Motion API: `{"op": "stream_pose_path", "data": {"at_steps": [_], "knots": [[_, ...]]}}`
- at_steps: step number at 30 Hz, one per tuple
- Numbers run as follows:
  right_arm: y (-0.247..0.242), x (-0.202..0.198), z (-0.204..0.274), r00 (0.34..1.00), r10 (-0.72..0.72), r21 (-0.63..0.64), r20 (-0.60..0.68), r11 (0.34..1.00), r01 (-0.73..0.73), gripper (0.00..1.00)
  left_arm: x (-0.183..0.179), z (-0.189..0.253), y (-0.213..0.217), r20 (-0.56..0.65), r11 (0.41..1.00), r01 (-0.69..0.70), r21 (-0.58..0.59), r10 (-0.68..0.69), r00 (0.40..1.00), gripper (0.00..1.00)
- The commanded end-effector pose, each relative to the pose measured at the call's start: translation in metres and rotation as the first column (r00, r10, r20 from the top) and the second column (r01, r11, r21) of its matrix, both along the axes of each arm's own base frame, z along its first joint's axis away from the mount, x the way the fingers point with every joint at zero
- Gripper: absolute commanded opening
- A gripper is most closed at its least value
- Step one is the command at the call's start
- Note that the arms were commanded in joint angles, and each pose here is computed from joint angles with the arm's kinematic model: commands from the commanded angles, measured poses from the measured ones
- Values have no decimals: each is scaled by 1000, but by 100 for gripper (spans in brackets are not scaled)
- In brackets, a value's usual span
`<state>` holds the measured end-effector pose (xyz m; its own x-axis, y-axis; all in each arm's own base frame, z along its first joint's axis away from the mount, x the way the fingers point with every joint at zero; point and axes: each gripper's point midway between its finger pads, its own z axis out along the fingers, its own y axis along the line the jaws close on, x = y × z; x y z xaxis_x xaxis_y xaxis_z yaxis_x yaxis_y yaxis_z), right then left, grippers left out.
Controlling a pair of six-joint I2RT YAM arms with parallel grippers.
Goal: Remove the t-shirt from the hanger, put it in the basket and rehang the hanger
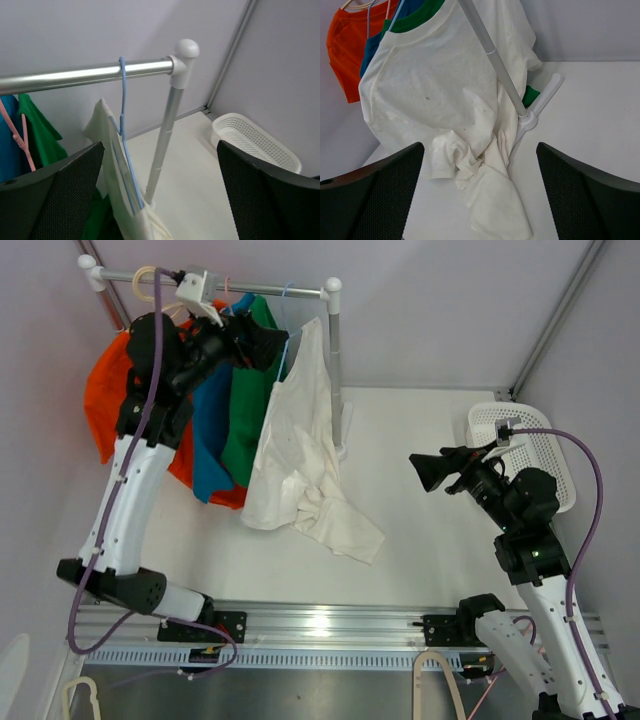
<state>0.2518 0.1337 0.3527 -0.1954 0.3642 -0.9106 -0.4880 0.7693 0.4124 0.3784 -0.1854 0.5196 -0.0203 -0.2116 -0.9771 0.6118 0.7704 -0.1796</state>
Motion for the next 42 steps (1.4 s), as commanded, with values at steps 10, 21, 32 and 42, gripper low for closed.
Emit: {"op": "stream_pose_path", "data": {"at_steps": [10, 21, 32, 42], "knots": [[-6, -3, 13, 999, -27, -16, 26, 999, 28, 99, 88, -34, 3, -38, 944, -272, 187, 284, 958, 100], [-8, -4, 12, 999, -36, -24, 17, 999, 37, 100, 127, -67, -12, -93, 942, -273, 193, 295, 951, 70], [-7, -5, 8, 999, -35, -24, 2, 999, 35, 100, 94, -10, -26, 45, 949, -285, 138, 281, 959, 1], [-2, -5, 3, 1000, -3, -25, -13, 1000, 2, 100, 42, 47, 41, 134, 737, -674, -39, 673, 728, 1]]}}
